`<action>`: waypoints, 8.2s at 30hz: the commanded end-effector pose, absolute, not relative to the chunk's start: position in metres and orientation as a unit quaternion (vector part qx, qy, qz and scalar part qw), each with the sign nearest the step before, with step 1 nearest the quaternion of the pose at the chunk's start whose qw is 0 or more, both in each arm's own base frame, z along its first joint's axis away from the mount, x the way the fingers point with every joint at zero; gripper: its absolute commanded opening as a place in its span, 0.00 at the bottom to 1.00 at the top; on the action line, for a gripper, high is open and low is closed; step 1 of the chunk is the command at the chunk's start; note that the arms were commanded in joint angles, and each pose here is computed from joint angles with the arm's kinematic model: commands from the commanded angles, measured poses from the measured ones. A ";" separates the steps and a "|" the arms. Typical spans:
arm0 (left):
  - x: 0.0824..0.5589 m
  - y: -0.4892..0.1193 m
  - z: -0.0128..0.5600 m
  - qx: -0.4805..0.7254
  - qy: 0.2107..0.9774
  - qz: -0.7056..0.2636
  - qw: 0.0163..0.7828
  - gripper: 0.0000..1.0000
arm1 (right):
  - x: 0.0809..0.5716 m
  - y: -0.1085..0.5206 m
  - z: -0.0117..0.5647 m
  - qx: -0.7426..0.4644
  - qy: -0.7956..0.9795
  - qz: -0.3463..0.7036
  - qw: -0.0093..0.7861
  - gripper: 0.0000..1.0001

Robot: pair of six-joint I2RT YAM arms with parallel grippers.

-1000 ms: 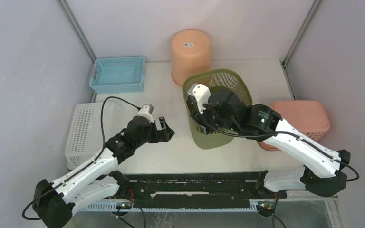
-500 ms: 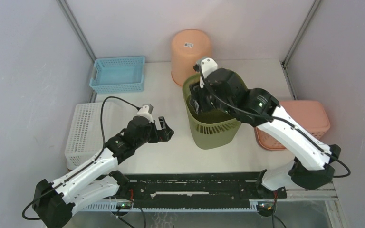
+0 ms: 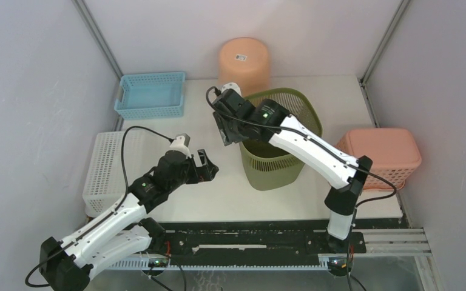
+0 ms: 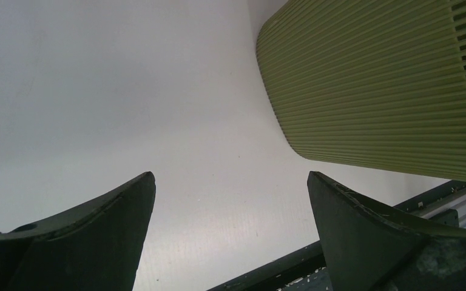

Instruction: Turn the large container upside down

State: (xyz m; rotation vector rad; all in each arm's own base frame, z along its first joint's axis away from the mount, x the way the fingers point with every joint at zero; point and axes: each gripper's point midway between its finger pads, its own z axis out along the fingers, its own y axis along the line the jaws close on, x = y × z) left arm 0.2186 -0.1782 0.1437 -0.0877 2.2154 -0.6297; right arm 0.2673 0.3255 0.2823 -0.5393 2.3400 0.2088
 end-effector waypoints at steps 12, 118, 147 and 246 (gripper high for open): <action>0.215 -0.176 0.139 -0.046 0.874 -0.256 0.410 1.00 | 0.253 0.307 0.241 -0.206 0.941 -0.002 0.270 0.39; 0.157 -0.094 0.358 -0.106 0.737 -0.335 0.578 1.00 | 0.383 0.375 0.363 0.162 0.412 0.882 0.160 0.00; 0.162 -0.090 0.349 -0.114 0.741 -0.315 0.582 1.00 | 0.404 0.450 0.248 0.230 0.448 0.862 0.053 0.16; 0.449 -0.331 0.118 -0.097 0.907 -0.151 0.382 0.61 | 0.184 0.151 0.199 0.102 0.815 0.392 0.414 0.86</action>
